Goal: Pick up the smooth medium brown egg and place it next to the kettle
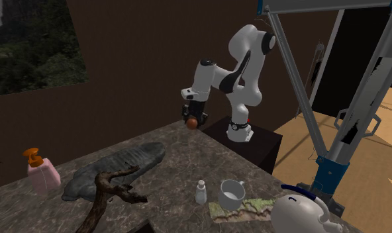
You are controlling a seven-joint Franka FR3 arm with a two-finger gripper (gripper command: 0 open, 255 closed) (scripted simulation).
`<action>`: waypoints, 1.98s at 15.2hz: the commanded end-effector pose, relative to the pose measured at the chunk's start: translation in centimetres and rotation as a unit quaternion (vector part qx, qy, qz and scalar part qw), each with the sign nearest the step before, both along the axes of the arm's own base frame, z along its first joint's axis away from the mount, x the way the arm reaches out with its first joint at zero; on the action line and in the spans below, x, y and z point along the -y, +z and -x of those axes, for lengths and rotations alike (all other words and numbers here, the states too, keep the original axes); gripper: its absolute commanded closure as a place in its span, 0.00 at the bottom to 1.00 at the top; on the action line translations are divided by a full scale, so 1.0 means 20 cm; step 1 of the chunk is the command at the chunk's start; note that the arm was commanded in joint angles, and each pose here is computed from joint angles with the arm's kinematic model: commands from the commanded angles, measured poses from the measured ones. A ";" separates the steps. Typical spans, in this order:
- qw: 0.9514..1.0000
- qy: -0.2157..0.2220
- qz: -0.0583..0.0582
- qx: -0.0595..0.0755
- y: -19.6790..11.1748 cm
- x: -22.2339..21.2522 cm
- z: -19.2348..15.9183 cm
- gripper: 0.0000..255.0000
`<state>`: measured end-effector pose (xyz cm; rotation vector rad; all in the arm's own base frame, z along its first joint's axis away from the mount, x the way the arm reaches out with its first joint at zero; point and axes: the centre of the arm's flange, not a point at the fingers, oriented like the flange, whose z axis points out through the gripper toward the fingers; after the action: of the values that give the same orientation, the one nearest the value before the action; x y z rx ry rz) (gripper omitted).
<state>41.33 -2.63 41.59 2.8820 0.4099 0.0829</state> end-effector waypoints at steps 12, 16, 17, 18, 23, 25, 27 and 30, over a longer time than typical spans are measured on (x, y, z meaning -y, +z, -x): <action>1.000 0.000 0.000 0.000 0.25 -0.19 0.06 1.00; 1.000 0.000 0.000 0.000 0.25 -0.44 0.14 1.00; 1.000 0.000 0.000 0.000 0.25 -0.50 0.17 1.00; 1.000 0.000 0.000 0.000 0.25 -0.57 0.19 1.00; 1.000 0.000 0.000 0.000 0.26 -0.88 0.29 1.00; 1.000 0.000 0.000 0.000 0.26 -1.00 0.33 1.00; 1.000 0.000 0.000 0.000 0.26 -1.13 0.37 1.00; 1.000 0.000 0.000 0.000 0.26 -1.32 0.43 1.00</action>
<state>33.44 22.37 46.49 2.8815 0.4126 0.0823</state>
